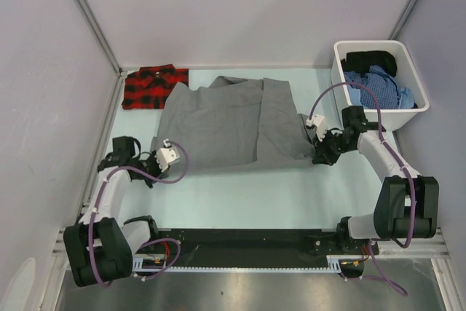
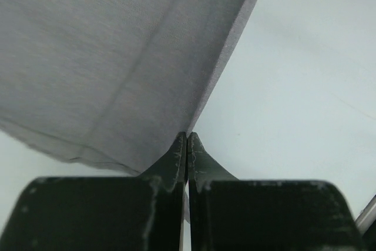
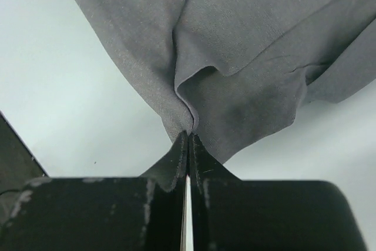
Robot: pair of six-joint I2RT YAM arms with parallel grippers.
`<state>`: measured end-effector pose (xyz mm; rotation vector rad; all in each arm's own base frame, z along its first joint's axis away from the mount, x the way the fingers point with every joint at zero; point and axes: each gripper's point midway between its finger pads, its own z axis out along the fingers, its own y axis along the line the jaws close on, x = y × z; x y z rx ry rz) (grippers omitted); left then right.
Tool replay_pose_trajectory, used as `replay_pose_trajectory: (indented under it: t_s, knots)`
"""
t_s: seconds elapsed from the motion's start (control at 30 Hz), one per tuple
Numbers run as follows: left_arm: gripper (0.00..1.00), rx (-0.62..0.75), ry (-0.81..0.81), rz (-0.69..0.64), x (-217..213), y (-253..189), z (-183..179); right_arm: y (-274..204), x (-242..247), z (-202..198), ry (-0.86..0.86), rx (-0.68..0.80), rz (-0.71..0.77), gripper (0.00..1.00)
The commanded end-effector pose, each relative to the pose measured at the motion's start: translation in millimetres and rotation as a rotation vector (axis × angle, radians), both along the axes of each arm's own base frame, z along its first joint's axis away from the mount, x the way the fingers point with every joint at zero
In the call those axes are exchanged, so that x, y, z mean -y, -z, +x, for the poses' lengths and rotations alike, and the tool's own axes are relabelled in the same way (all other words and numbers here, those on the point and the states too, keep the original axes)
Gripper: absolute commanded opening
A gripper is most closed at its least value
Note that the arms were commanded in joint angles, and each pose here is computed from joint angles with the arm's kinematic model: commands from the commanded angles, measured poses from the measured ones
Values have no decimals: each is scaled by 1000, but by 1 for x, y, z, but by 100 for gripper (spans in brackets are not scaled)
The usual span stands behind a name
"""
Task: Fold and stack the long sleeve shirts
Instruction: Flatten the shirt out
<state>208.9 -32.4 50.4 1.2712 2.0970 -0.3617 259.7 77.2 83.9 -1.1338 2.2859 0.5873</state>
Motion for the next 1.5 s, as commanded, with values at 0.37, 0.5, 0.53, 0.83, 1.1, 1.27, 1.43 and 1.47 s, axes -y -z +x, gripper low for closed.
replay_pose_trajectory:
  t_s: [0.37, 0.5, 0.53, 0.83, 1.1, 1.27, 1.43, 1.47]
  knots:
    - [52, -113, 158, 176, -18, -19, -57, -27, 1, -72, -153, -47, -161, 65]
    - [88, -71, 6, -41, 7, -67, -21, -71, -20, 13, 57, 32, 5, 76]
    - [93, -25, -18, -96, 13, -80, -2, -59, -26, 33, 106, -29, 22, 80]
    - [100, 11, -313, -364, 18, -157, 93, -60, -20, 259, 622, 24, 265, 72]
    - [100, 63, -381, -328, 6, -180, 122, -2, -14, 337, 693, 46, 248, 57]
    - [99, 74, -400, -292, -2, -180, 130, 10, -25, 340, 666, -6, 303, 56]
    - [99, 78, -404, -276, -4, -177, 129, 27, -32, 331, 664, -76, 323, 52]
    - [99, 80, -399, -273, -4, -177, 129, 28, -36, 328, 653, -90, 336, 48]
